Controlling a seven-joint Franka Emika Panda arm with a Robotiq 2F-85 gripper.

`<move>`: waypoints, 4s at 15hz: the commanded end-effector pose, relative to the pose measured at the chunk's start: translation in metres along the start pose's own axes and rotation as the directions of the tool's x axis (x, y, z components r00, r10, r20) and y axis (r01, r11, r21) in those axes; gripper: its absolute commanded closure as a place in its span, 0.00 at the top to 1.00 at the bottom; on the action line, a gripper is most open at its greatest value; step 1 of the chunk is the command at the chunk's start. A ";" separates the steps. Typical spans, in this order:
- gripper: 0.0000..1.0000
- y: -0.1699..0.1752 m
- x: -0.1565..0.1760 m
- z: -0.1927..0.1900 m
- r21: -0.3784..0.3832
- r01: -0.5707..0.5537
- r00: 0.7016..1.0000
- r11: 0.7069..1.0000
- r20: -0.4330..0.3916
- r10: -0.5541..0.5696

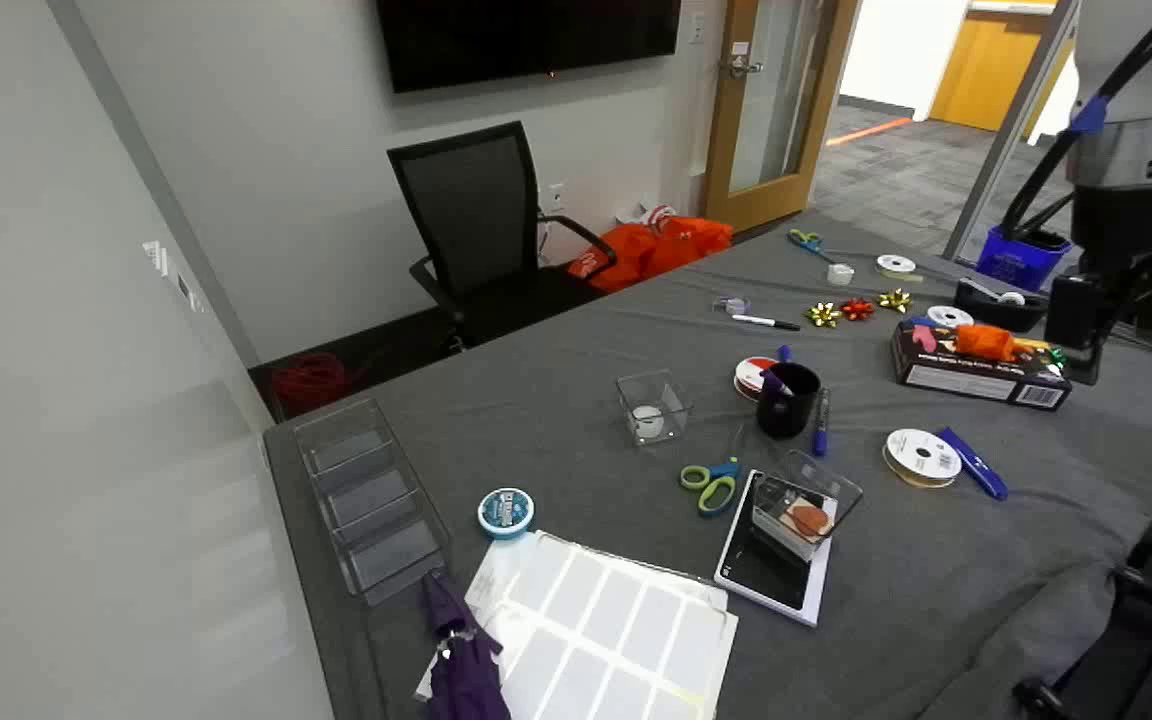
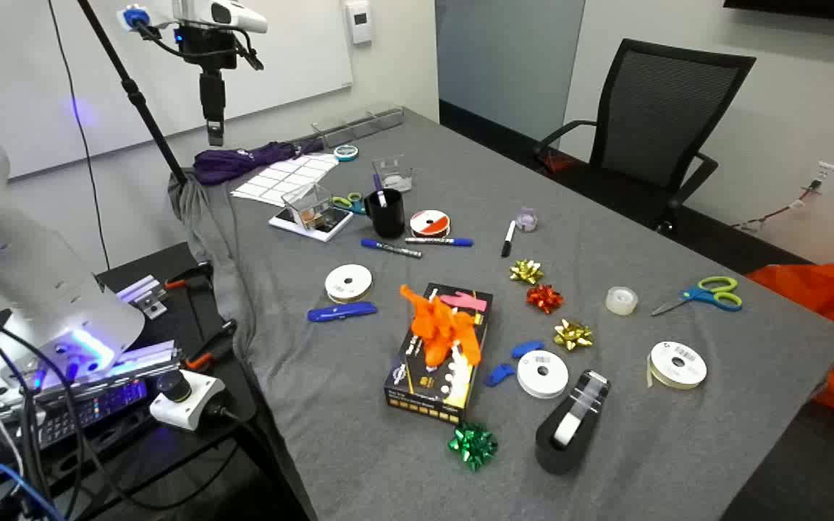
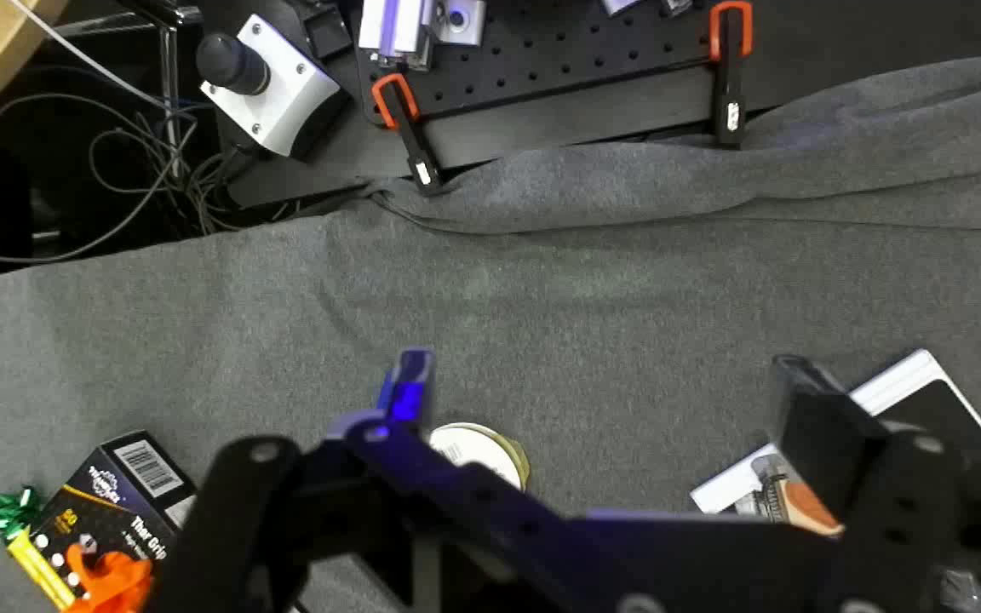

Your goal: Put the blue object inside the container

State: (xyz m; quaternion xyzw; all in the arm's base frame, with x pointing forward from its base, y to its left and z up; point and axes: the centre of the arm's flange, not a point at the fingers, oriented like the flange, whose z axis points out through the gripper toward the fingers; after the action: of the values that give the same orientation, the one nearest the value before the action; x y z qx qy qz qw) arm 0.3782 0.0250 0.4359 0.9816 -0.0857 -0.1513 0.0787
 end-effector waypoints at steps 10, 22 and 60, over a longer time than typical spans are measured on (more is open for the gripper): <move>1.00 -0.003 0.014 -0.002 0.079 -0.017 0.999 0.997 -0.030 0.020; 1.00 -0.066 0.057 -0.028 0.509 -0.114 0.986 0.853 -0.047 0.160; 1.00 -0.373 0.242 0.023 0.450 -0.676 0.659 0.583 0.014 0.752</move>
State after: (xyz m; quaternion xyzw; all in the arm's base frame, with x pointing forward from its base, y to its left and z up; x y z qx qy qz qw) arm 0.6403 0.3238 0.3065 0.8611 -0.5018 0.0075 -0.0811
